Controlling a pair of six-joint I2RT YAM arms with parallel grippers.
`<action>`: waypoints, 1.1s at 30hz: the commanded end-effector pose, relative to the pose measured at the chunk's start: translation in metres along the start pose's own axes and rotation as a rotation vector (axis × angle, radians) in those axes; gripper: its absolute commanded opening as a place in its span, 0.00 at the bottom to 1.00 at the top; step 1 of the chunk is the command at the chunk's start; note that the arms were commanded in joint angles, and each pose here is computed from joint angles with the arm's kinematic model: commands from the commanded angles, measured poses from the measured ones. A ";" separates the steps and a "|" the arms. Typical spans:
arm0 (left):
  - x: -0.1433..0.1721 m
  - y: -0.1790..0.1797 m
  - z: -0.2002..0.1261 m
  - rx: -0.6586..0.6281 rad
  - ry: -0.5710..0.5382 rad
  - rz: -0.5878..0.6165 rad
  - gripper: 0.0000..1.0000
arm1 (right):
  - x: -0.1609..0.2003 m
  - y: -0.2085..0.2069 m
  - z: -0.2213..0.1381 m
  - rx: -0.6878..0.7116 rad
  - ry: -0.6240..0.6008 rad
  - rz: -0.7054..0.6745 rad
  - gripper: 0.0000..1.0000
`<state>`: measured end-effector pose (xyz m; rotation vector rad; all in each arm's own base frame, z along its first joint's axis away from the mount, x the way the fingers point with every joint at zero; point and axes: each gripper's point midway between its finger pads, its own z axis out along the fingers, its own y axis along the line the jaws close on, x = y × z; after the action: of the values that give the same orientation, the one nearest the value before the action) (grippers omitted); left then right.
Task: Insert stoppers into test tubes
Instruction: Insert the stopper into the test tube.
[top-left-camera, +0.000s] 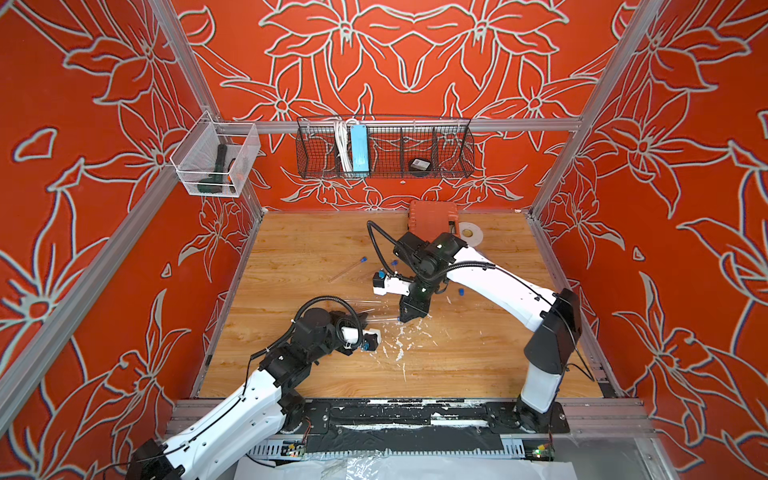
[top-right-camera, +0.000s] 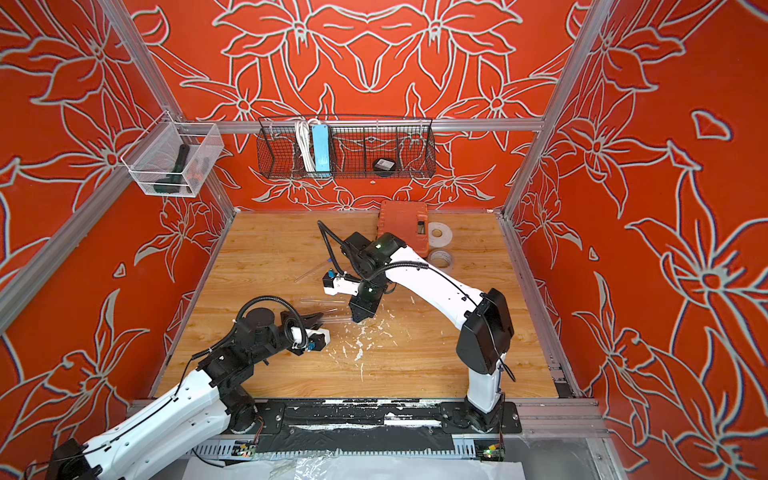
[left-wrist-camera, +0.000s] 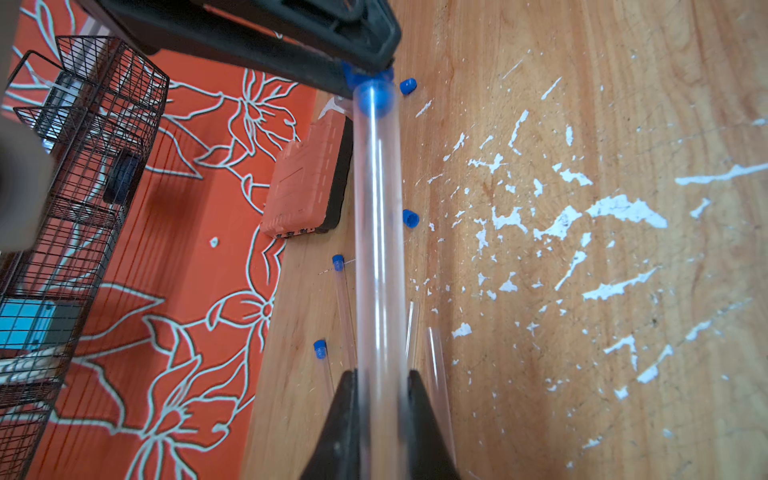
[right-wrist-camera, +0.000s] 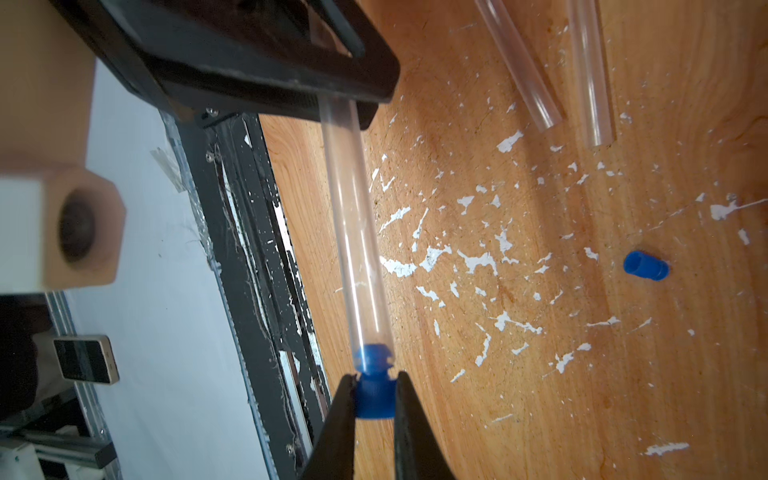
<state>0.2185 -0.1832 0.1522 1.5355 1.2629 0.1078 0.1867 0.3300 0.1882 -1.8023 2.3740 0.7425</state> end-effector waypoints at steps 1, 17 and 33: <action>-0.105 0.016 -0.028 -0.013 -0.488 0.074 0.00 | -0.105 0.010 -0.027 -0.025 -0.462 -0.230 0.00; -0.115 0.030 -0.035 -0.040 -0.520 0.048 0.00 | -0.093 0.012 -0.035 -0.046 -0.493 -0.190 0.07; -0.030 0.000 -0.003 0.079 -0.071 -0.426 0.00 | -0.004 -0.050 -0.122 0.113 -0.751 0.323 0.63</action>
<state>0.2113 -0.1932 0.1590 1.3746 1.4285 -0.0675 0.2511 0.2778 0.2936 -1.0295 2.0312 1.0635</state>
